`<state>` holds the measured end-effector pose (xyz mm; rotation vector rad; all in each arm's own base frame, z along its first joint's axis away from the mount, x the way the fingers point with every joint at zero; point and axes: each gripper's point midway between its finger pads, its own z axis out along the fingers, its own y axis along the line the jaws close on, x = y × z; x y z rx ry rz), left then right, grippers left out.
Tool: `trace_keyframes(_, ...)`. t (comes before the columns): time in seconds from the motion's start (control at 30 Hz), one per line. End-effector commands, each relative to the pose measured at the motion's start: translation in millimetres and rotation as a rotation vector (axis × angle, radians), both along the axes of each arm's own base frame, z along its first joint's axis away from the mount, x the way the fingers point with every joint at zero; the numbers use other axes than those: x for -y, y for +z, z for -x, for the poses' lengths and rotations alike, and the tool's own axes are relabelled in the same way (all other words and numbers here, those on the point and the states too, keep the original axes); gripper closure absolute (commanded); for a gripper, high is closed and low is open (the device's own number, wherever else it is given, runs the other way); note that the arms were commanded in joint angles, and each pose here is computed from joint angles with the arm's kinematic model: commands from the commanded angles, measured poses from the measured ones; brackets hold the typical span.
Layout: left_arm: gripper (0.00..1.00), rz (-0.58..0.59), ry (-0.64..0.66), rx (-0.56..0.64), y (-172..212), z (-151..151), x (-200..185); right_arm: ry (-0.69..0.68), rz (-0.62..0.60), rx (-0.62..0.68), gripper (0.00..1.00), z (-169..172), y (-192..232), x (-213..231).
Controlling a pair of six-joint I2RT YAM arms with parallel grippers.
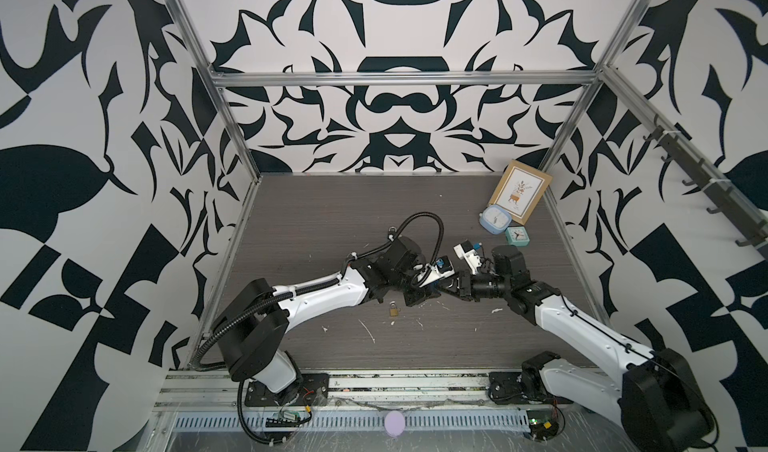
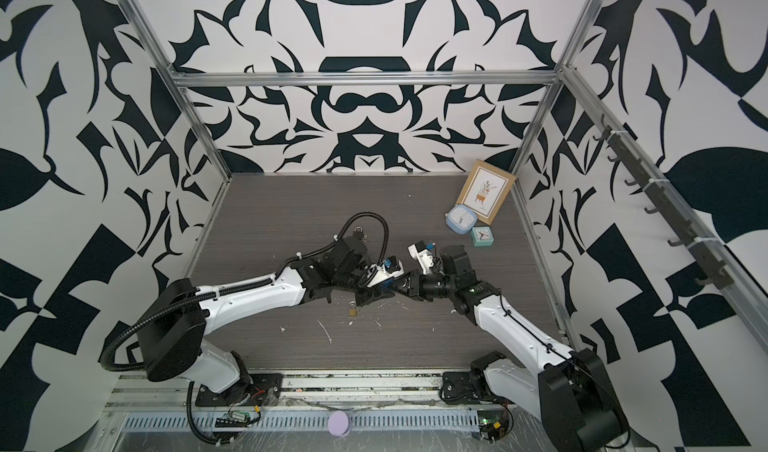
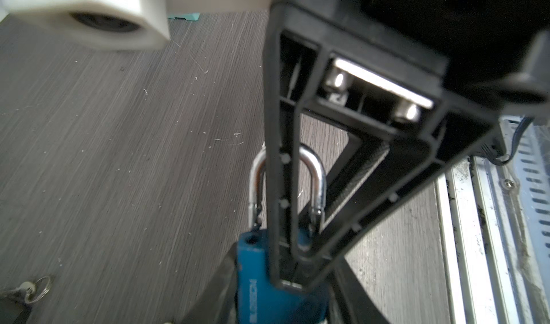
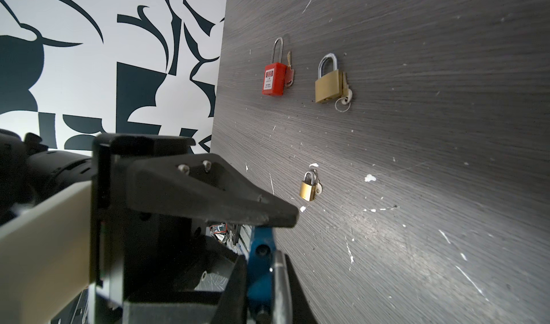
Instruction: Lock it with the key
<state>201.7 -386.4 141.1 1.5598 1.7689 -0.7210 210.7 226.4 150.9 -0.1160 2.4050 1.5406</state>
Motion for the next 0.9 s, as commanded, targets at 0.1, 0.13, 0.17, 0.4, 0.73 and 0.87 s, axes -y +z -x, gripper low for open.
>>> trace_keyframes(0.1, 0.99, 0.013, 0.0, 0.044, 8.3, -4.2, 0.0, -0.024, 0.025, 0.057, 0.51, -3.4, 16.1, 3.1)
trace_keyframes(0.13, 1.0, 0.009, -0.005, 0.047, 7.3, -3.3, -0.9, -0.038, 0.042, 0.066, 0.47, -4.1, 17.8, 6.2)
trace_keyframes(0.17, 1.0, 0.002, -0.012, 0.054, 5.7, -2.3, -2.6, -0.056, 0.059, 0.074, 0.42, -4.7, 19.9, 10.2)
trace_keyframes(0.4, 1.0, -0.056, -0.121, 0.127, -2.7, 6.8, -14.8, -0.111, 0.101, 0.083, 0.36, 2.4, 25.8, 28.9)
trace_keyframes(0.73, 1.0, -0.059, -0.279, 0.132, -0.6, 26.8, -18.4, -0.055, 0.038, 0.061, 0.54, 17.3, 21.2, 24.7)
trace_keyframes(0.87, 1.0, -0.049, -0.3, 0.133, 0.8, 29.4, -17.0, -0.024, 0.016, 0.046, 0.6, 23.7, 16.9, 22.2)
